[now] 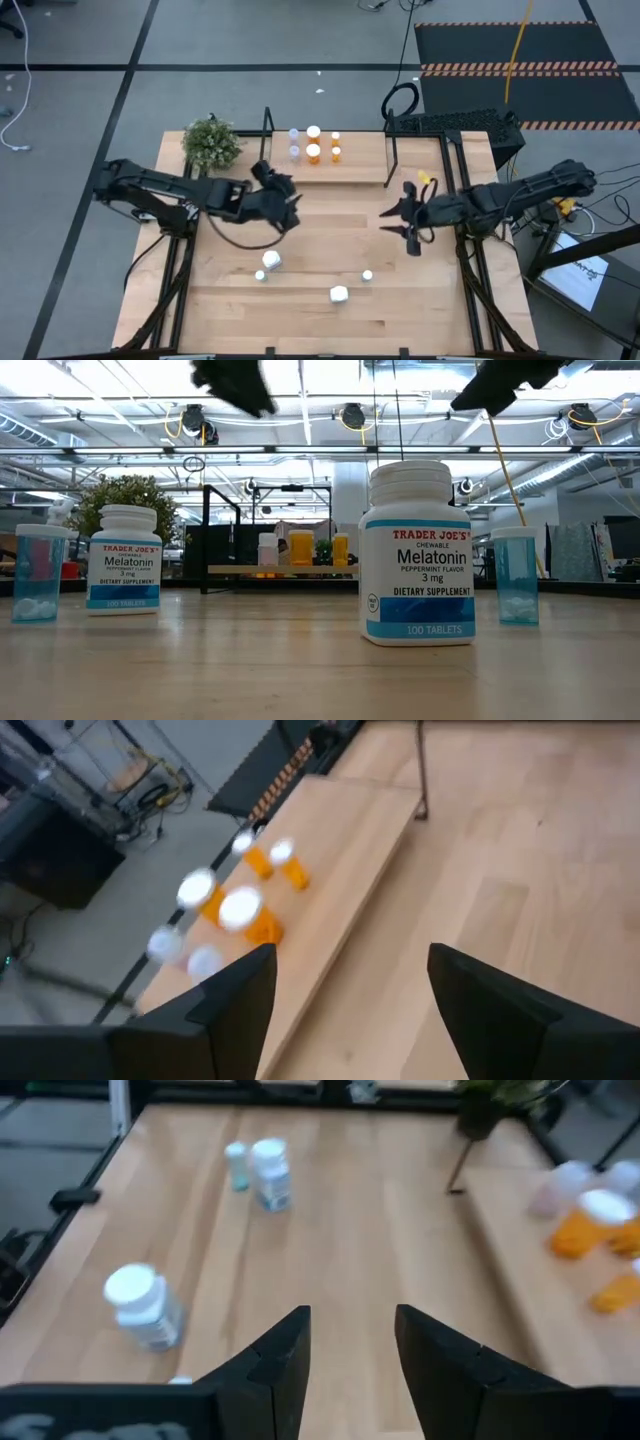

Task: Pick and place medicine bottles onto shelf by color
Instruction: Put the right blue pill bottle on the shelf

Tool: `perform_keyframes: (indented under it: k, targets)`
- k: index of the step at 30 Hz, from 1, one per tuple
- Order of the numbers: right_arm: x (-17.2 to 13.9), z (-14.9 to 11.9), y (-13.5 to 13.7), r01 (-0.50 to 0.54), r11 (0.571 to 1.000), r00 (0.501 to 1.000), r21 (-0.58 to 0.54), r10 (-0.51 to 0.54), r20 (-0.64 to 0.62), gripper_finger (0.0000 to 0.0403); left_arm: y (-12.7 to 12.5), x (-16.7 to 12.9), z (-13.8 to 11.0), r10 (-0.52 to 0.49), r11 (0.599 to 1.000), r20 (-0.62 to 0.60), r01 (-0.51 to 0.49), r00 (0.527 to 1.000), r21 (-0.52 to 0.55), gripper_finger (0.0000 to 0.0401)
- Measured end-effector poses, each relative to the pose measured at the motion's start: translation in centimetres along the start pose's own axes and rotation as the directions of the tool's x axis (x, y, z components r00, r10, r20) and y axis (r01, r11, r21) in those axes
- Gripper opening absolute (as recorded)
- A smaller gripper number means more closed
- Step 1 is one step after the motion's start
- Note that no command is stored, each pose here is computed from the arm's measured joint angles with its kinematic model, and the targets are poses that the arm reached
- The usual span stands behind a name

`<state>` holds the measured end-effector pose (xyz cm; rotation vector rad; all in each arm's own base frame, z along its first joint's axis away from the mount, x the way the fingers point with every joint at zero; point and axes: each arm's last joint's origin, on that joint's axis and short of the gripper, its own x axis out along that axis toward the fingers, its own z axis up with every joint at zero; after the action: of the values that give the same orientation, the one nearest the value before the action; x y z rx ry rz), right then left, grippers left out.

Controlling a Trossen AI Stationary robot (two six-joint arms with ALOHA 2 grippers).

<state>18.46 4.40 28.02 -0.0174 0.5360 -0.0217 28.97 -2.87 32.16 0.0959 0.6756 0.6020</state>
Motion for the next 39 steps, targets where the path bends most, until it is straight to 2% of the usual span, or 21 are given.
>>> perform_keyframes:
  k: [5,10,14,17,25,39]
  targets:
    - [1.8,-0.9,2.1,-0.05,0.999,0.995,0.016,0.052,-0.089,0.0144,1.9,-2.6,-3.2,-0.009,0.998,0.028,0.011,1.0,-0.064,0.0257]
    - [3.7,-2.1,4.6,-0.094,0.995,0.979,0.021,0.097,-0.181,0.0144,3.2,-4.9,-5.7,-0.062,0.989,0.081,0.072,0.995,-0.128,0.0235]
    - [5.1,-3.0,5.7,-0.131,0.991,0.962,0.012,0.131,-0.24,0.0144,3.5,-6.1,-6.8,-0.116,0.977,0.145,0.14,0.983,-0.163,0.0217]
    - [6.1,-3.3,6.2,-0.169,0.985,0.95,0.021,0.168,-0.263,0.0144,3.2,-6.5,-7.3,-0.163,0.972,0.166,0.188,0.972,-0.144,0.0207]
    - [7.8,-3.9,7.2,-0.233,0.972,0.931,0.038,0.234,-0.28,0.0144,2.6,-6.5,-8.0,-0.219,0.97,0.146,0.231,0.965,-0.074,0.0204]
    - [7.9,-3.9,7.9,-0.246,0.965,0.929,0.095,0.263,-0.262,0.0144,2.6,-6.4,-8.1,-0.218,0.973,0.143,0.226,0.965,-0.039,0.0204]
